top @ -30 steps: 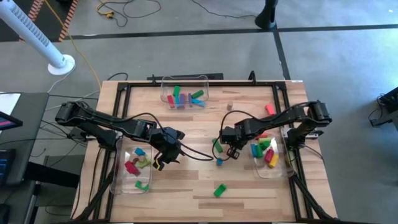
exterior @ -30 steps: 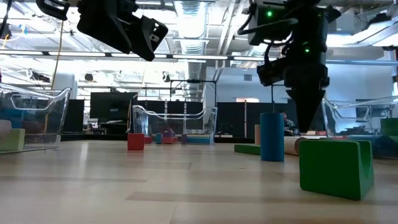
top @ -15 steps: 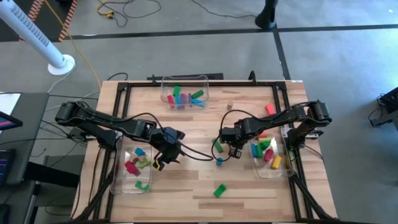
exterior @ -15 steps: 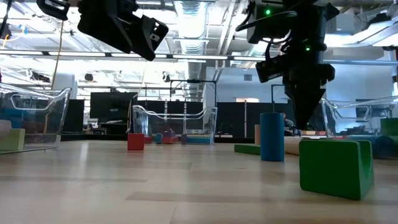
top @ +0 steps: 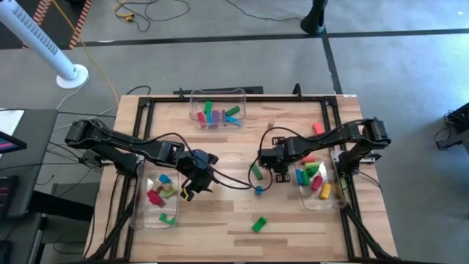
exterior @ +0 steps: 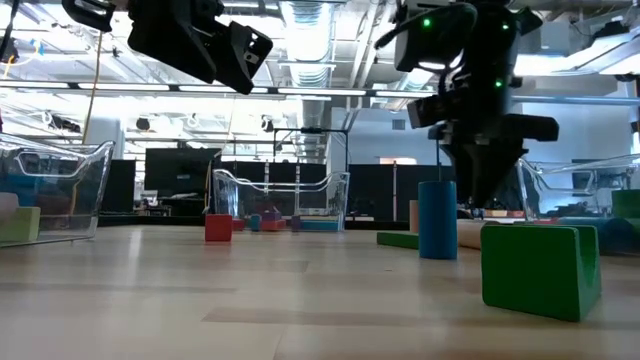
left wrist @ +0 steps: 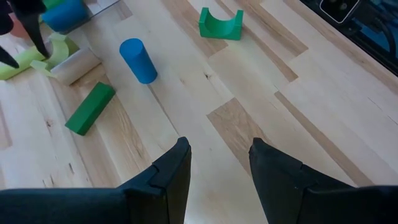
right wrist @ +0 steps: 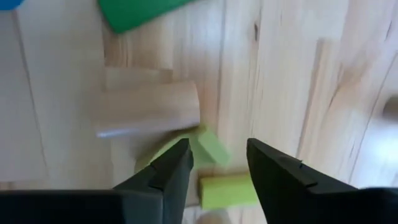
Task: Sort blocks by size
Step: Put the light green arc block into the left transparent bin
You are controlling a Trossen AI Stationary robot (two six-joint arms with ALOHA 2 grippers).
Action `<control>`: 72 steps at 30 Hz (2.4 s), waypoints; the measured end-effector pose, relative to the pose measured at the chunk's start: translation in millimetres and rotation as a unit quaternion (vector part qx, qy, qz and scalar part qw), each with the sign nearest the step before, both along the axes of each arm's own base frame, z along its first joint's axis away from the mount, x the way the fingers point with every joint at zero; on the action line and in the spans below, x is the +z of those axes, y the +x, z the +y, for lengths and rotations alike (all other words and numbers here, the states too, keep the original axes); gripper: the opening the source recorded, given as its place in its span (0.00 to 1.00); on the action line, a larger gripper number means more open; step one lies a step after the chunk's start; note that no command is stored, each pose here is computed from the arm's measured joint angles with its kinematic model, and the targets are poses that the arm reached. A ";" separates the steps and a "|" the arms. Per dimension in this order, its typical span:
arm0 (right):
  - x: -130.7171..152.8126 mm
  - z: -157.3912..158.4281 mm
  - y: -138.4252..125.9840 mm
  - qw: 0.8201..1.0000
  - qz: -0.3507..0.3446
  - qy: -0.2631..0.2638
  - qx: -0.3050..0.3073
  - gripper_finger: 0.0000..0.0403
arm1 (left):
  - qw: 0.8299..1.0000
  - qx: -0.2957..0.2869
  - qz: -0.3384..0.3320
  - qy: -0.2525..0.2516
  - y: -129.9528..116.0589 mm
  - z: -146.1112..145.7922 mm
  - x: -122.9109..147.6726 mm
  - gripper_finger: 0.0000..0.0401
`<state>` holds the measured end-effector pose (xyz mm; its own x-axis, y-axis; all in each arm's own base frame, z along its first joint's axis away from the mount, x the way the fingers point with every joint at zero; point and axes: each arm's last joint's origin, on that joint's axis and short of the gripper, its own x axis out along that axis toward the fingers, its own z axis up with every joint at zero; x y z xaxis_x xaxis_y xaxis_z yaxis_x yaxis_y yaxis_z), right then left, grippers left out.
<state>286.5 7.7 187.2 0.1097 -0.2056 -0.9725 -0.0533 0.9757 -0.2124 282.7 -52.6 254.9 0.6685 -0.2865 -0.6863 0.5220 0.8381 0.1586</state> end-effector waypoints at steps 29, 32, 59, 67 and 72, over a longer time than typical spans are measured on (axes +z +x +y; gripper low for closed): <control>-29.4 -21.7 -10.5 0.995 0.002 0.067 0.071 0.42 | 1.000 -0.003 -0.009 0.001 1.0 -0.2 1.1 0.39; -31.4 -22.3 -11.3 0.995 0.000 0.070 0.070 0.35 | 1.000 -0.003 -0.010 0.001 1.2 -0.3 1.3 0.39; 7.2 -22.8 6.3 0.999 -0.010 0.029 0.025 0.17 | 1.000 0.008 -0.016 0.017 2.3 3.5 1.5 0.39; 36.5 -8.6 23.7 0.996 -0.056 -0.007 0.073 0.17 | 0.998 0.032 -0.045 0.010 8.3 20.5 5.8 0.39; 60.5 8.0 34.2 0.988 -0.092 -0.060 0.107 0.17 | 0.997 0.013 -0.073 -0.026 12.6 32.4 10.9 0.39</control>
<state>320.7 15.7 247.8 0.3368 -0.2718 -0.9015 -0.2053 0.9132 -0.3520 295.3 -20.1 265.8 0.7679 -0.3003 -0.5658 0.4739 0.8607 0.1863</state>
